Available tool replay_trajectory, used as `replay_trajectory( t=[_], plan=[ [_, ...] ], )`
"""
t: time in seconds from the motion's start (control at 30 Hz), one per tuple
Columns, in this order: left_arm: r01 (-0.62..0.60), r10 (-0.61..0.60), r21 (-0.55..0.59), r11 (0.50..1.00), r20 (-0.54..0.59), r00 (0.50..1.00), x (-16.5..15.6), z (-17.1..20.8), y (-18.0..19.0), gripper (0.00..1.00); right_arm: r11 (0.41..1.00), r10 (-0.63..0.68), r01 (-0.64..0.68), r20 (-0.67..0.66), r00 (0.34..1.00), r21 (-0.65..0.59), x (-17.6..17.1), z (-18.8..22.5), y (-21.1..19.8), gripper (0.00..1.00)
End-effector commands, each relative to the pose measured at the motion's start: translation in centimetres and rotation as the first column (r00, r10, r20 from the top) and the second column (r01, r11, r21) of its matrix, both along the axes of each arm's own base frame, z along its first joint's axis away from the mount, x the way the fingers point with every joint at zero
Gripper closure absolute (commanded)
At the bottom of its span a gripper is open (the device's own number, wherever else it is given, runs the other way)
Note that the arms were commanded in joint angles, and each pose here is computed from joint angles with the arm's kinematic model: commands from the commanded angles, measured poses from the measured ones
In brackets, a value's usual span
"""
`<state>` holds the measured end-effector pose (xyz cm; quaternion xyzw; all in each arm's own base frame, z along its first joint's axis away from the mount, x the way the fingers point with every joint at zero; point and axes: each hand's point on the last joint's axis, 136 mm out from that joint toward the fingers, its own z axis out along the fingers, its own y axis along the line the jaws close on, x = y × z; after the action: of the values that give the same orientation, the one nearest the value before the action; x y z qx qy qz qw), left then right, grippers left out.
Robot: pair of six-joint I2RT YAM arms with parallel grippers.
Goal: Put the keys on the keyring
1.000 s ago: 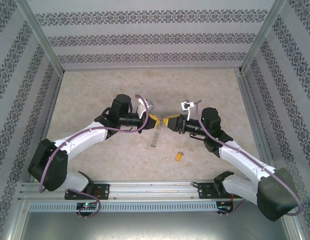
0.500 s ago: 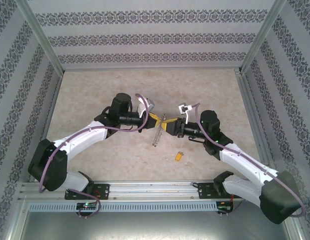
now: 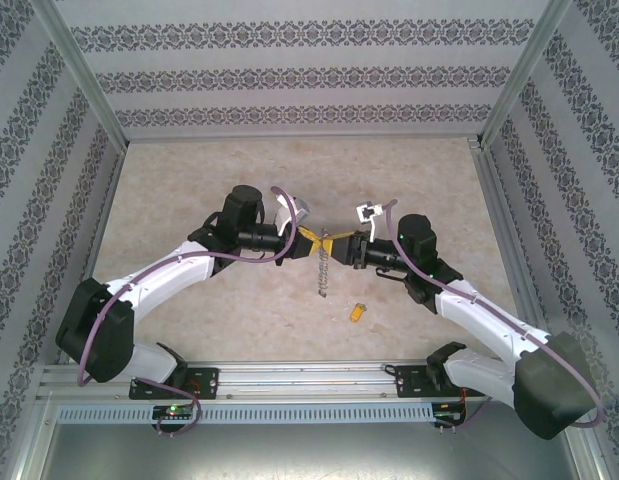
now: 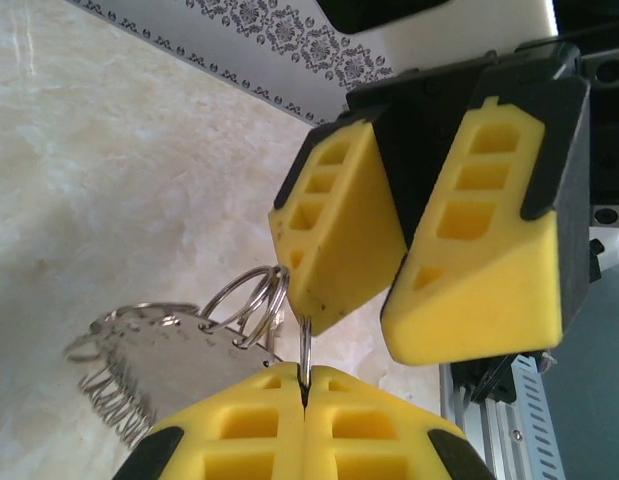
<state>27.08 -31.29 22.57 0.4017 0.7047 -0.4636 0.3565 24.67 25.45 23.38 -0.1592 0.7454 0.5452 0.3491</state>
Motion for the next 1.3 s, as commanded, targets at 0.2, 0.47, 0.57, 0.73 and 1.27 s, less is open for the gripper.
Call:
replay_trajectory(
  t=[0.2,0.47,0.57,0.73,1.27],
  plan=[
    [0.052,-0.051,-0.063,0.997,0.016,0.999,-0.3,2.4,-0.3,1.00,1.000,0.022,-0.023,0.059,0.998,0.020,0.5,1.9,0.3,0.67],
    [0.057,-0.057,-0.071,0.996,0.008,0.998,-0.1,2.4,-0.5,1.00,0.998,0.059,-0.060,0.061,0.996,0.013,-0.1,1.6,0.3,0.67],
    [0.057,-0.057,-0.068,0.996,0.004,0.998,-0.1,2.3,-0.6,1.00,0.997,0.079,-0.080,0.062,0.995,0.015,-0.5,1.6,0.4,0.69],
    [0.054,-0.055,-0.066,0.996,-0.003,0.998,0.1,2.2,-0.6,1.00,0.993,0.113,-0.115,0.063,0.992,0.017,-1.0,1.7,0.6,0.73],
    [0.054,-0.055,-0.065,0.996,-0.013,0.998,0.3,2.4,-0.8,1.00,0.994,0.111,-0.112,0.064,0.992,0.008,-0.6,1.5,0.7,0.96]
  ],
)
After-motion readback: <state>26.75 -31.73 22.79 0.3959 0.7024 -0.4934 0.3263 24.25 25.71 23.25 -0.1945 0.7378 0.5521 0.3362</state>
